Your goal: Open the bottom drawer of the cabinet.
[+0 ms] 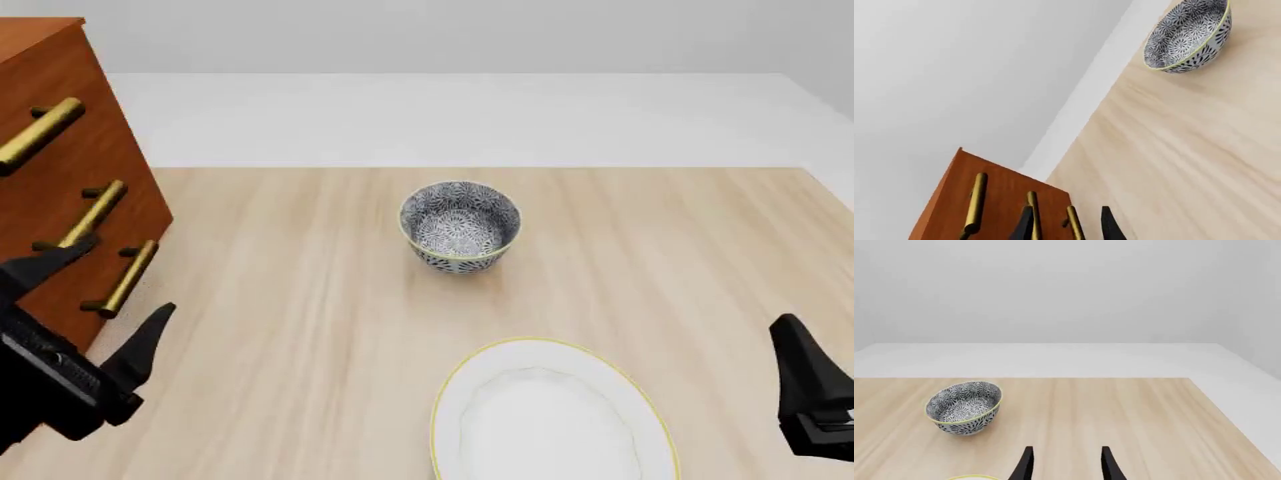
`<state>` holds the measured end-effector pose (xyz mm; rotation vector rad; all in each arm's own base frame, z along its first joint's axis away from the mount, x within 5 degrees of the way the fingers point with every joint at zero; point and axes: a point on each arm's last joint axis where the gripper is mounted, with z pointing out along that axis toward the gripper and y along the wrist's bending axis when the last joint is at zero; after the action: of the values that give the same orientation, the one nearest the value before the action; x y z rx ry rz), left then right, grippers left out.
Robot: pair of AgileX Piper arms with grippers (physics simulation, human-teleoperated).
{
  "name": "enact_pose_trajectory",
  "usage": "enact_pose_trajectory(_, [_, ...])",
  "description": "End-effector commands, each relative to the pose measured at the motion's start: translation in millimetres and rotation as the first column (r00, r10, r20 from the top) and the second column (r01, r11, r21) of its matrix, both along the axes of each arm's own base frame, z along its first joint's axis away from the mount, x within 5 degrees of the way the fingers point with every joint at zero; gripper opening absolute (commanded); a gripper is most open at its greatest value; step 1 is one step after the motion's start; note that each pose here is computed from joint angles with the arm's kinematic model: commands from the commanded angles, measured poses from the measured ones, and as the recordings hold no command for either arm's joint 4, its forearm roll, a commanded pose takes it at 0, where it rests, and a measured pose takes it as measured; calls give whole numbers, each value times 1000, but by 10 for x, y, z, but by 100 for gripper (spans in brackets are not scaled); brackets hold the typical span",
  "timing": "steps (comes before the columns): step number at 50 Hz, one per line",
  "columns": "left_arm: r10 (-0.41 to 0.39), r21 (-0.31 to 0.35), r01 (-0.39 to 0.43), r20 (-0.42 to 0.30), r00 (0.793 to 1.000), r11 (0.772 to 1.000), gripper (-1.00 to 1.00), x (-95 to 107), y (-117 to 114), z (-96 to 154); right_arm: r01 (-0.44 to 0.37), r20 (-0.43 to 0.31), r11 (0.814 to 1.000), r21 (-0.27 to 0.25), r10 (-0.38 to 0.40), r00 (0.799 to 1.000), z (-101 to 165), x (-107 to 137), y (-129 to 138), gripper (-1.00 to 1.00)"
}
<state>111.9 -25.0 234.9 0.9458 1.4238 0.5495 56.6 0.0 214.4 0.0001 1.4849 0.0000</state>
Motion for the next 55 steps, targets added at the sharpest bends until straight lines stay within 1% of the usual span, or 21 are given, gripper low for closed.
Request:
enact_pose_trajectory(1, [2,90,0,-20,1000,996,100,-4,15,-209,0,0,1000,0,0,1000,0,0,0,100])
enact_pose_trajectory(4, [11,81,-8,-34,999,997,100,-4,23,-266,0,0,1000,0,0,1000,0,0,0,100])
enact_pose_trajectory(9, [29,103,-24,-48,998,994,100,-1,47,-377,0,0,1000,0,0,1000,0,0,0,100])
enact_pose_trajectory(15, [39,111,-33,-60,997,993,100,10,57,-426,0,0,1000,0,0,1000,0,0,0,100])
enact_pose_trajectory(19, [40,135,-31,-64,997,990,100,29,58,-450,0,0,1000,0,0,1000,0,0,0,100])
enact_pose_trajectory(20, [43,125,-34,-71,997,992,100,32,59,-455,0,0,1000,0,0,1000,0,0,0,100])
enact_pose_trajectory(21, [43,134,-33,-74,996,990,100,40,60,-461,0,0,1000,0,0,1000,0,0,0,100])
enact_pose_trajectory(30, [56,139,-42,-102,993,989,100,80,68,-503,0,0,1000,0,0,1000,0,0,0,100])
enact_pose_trajectory(33, [63,140,-48,-101,993,989,100,86,76,-505,0,0,1000,0,0,1000,0,0,0,100])
enact_pose_trajectory(40, [77,170,-58,-110,991,984,100,119,94,-533,0,0,1000,0,0,1000,0,0,0,100])
enact_pose_trajectory(55, [80,182,-56,-131,988,982,100,240,85,-622,0,0,1000,0,0,1000,0,0,0,100])
